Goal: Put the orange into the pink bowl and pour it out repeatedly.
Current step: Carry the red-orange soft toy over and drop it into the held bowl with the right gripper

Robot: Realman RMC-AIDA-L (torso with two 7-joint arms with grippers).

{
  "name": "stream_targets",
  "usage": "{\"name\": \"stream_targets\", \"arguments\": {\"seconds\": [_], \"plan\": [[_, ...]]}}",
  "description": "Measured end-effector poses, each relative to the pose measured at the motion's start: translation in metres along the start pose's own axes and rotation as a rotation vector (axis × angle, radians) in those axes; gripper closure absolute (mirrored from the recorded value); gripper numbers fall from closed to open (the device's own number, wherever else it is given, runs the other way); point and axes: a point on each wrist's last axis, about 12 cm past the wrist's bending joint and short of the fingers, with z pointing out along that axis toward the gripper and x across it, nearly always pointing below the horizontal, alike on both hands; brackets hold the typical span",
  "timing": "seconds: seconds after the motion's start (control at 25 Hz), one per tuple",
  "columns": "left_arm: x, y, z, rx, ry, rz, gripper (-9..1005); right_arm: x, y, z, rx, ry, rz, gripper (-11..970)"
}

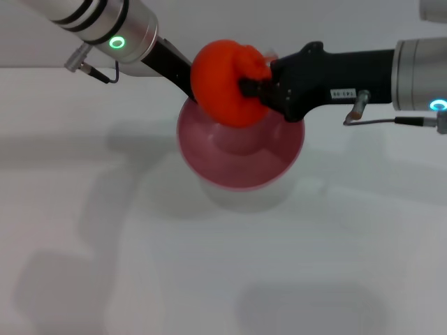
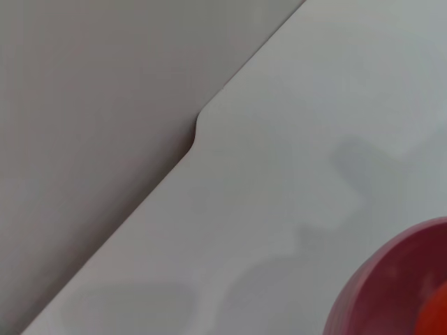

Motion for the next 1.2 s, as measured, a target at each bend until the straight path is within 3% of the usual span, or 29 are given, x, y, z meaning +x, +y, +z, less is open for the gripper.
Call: {"name": "stream_targets", "arguments": {"seconds": [0.84, 0.96, 1.2], "plan": [[-0.004, 0.003, -0.002, -0.022, -0.008, 0.011, 951, 0.005, -0.005, -0.003, 0.022, 0.007, 0.005, 855], [-0.004, 0.004, -0.002, -0.023, -0.010, 0.007, 951, 0.004, -0.003, -0.006, 0.026, 0.004, -0.006, 669], [-0.002, 0.006, -0.002, -0.029, -0.009, -0.001, 951, 0.002, 0.000, -0.012, 0.039, -0.008, -0.023, 426]]}}
